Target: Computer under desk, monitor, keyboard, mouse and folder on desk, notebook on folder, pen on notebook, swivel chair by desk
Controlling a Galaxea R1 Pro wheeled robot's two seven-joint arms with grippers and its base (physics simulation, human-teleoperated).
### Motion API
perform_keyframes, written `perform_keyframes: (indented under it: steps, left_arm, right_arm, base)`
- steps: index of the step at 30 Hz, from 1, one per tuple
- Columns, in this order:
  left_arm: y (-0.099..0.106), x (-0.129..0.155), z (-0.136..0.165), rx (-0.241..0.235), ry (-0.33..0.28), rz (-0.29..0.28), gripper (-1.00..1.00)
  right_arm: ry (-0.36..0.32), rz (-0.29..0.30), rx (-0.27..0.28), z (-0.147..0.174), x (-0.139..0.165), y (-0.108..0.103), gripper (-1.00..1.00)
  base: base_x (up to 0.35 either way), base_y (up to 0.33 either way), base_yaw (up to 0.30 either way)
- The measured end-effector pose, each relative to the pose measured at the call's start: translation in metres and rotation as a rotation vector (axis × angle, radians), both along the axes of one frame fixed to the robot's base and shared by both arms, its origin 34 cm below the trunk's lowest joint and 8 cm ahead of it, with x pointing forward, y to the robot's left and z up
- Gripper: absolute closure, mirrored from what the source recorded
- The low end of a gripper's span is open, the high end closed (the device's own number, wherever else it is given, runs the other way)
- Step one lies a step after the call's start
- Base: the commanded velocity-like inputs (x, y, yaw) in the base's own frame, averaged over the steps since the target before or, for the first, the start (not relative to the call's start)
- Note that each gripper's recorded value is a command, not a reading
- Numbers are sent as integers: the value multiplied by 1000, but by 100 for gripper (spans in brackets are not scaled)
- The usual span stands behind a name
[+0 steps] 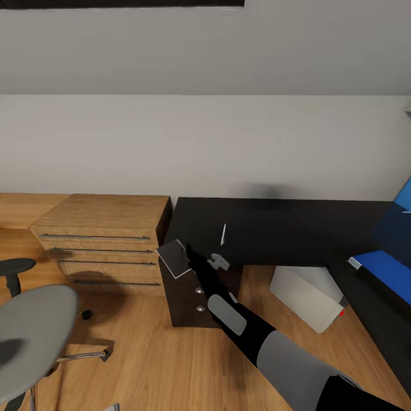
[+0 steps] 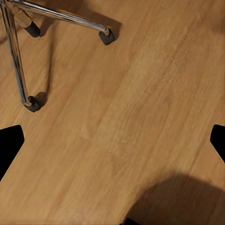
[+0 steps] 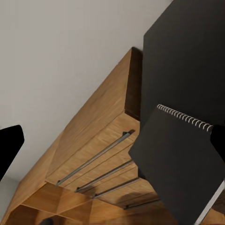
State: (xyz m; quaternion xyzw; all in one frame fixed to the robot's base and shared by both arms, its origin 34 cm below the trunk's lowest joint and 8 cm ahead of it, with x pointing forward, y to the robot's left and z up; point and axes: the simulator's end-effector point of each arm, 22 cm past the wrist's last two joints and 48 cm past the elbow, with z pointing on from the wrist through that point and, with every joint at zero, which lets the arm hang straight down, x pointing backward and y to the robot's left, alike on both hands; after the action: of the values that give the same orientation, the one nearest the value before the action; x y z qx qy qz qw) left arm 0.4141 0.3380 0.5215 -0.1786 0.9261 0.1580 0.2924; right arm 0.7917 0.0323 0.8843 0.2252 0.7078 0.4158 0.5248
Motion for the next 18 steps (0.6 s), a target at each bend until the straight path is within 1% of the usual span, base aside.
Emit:
perform_keyframes:
  steps: [1,2,6,7,9,15,18]
  left_arm:
    - [0,0,-2,0,0,0,-100]
    - [-1,0,-3,0,0,0,-100]
    - [-7,3,-9,-9,-6,-1,-100]
    - [-14,9,-9,-17,-21,0,-100]
    - [-13,9,-11,-17,-22,1,-100]
    - [-13,9,-21,-16,-23,2,-100]
    - [-13,9,-26,-17,-23,2,-100]
  right_arm:
    - [-2,6,-3,-2,-1,2,-100]
    - [-11,47,-29,-5,-9,15,-100]
    - [-19,77,-44,-12,-16,25,-100]
    - [-13,80,-25,-12,-17,27,-100]
    - [-5,74,-10,-15,-17,27,-100]
    - [75,31,78,-34,-15,20,-100]
    - [100,18,107,-42,-15,18,-100]
  base:
    - [0,0,2]
    - [0,0,2]
    - [0,0,0]
    - [0,0,0]
    - [0,0,0]
    - [0,0,0]
    - [0,0,0]
